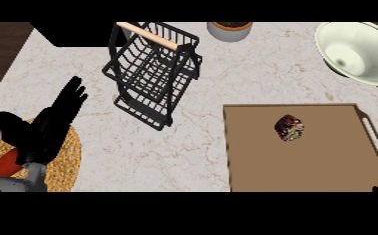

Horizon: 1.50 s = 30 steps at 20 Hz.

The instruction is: Pick the cupcake from the tray and place it in the tiered basket

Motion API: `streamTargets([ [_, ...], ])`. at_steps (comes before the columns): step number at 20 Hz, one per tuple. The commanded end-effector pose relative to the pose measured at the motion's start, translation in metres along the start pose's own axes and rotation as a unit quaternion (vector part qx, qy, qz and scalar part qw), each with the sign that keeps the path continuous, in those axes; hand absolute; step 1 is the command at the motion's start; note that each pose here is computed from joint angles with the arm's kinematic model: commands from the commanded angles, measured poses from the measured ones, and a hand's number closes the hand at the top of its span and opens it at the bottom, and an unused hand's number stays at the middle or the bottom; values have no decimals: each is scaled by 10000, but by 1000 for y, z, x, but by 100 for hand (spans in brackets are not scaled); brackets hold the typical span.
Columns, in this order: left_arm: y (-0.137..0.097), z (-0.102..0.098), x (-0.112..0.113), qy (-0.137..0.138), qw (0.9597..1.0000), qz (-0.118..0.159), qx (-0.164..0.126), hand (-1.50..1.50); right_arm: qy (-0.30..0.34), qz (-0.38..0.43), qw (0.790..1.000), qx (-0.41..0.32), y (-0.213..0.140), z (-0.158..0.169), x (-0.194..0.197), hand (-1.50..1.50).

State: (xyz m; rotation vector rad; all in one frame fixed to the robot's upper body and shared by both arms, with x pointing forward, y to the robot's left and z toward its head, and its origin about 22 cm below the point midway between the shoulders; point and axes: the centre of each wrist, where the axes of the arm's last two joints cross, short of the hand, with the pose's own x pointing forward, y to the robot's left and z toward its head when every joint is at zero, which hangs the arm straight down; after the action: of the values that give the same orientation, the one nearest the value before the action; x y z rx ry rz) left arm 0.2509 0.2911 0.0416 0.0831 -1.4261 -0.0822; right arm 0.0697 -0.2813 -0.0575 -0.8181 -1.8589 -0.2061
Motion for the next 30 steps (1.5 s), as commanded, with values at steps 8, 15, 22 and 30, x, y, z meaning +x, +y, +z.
streamTargets([
  [8,-12,-16,2,-118,9999,-72,-7,0,642,647,9952,347,36,-27,54,-150],
  [15,6,-3,-18,-26,10000,-26,47,0,1151,725,9898,431,72,-43,38,-150],
  [22,-5,-3,1,-3,9999,-16,-118,0,1142,844,9889,429,125,-62,12,-150],
  [30,14,2,-25,-3,10000,30,-88,0,1221,1076,9867,-40,125,-70,-8,-150],
])
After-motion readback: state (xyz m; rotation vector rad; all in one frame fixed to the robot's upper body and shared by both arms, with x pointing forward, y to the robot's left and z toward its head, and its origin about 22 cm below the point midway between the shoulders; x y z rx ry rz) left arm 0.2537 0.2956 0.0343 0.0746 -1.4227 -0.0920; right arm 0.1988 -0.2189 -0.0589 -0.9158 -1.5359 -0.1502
